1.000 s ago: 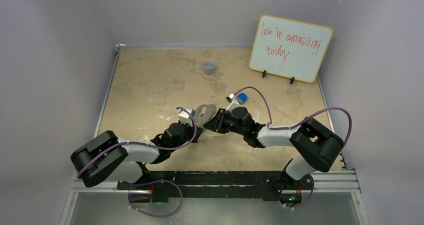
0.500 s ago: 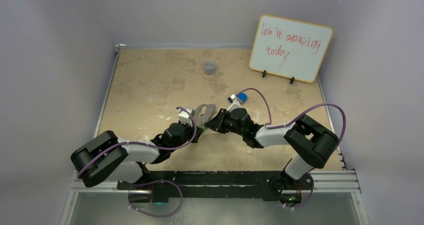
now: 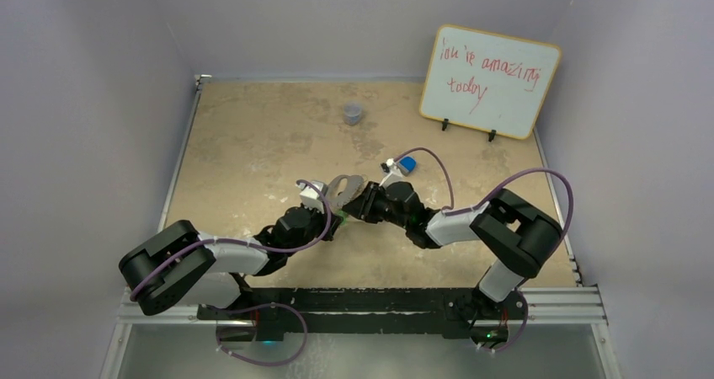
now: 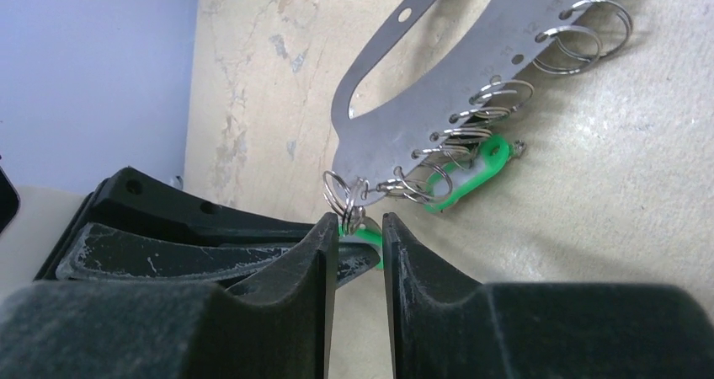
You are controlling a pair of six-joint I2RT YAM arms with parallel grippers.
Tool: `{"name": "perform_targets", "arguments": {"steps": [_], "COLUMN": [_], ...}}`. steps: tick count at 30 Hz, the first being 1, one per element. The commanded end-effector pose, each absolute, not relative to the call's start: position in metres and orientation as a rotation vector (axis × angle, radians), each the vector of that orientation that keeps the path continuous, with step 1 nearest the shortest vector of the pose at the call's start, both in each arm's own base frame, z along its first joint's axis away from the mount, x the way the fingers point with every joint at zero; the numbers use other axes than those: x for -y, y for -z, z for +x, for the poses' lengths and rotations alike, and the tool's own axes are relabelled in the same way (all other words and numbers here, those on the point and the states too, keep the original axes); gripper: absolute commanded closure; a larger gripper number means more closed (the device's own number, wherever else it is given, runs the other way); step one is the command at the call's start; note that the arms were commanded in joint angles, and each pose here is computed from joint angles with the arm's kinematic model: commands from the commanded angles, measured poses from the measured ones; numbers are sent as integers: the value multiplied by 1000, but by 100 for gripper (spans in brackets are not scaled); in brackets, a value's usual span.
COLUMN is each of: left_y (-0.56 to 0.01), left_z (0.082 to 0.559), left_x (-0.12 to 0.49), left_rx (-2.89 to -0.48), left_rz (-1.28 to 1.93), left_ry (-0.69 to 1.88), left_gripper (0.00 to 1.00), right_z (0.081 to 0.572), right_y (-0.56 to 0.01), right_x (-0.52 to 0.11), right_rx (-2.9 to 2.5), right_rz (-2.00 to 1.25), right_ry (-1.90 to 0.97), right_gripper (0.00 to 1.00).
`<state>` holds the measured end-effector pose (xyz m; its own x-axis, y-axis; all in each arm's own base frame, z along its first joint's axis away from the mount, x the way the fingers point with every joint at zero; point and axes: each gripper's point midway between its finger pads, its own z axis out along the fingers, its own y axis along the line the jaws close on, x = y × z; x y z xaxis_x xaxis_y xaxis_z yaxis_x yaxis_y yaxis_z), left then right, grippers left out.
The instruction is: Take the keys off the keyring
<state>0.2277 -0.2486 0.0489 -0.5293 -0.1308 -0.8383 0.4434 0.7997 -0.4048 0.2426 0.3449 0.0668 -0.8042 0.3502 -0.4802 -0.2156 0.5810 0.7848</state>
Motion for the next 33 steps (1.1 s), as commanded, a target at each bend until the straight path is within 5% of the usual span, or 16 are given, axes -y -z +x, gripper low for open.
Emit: {"name": "perform_targets", "arguments": {"steps": [1, 7, 13, 33], "left_y": [-74, -73, -70, -74], "left_z": [234, 233, 236, 269], "left_x": [262, 262, 256, 218], "left_rx": [-1927, -1930, -1938, -1898], "left_rz": [218, 225, 238, 302], "left_ry": [807, 808, 751, 353], "left_gripper": [100, 100, 100, 100], "right_z": [255, 261, 251, 226], "right_y": [-92, -93, -82, -87], "right_x": [-360, -365, -362, -343], "right_rx": [-2096, -2085, -2171, -2440], "right_rz": [54, 33, 13, -401], "right_ry": [-1247, -1234, -1213, -1120], "right_gripper": [71, 74, 100, 100]}}
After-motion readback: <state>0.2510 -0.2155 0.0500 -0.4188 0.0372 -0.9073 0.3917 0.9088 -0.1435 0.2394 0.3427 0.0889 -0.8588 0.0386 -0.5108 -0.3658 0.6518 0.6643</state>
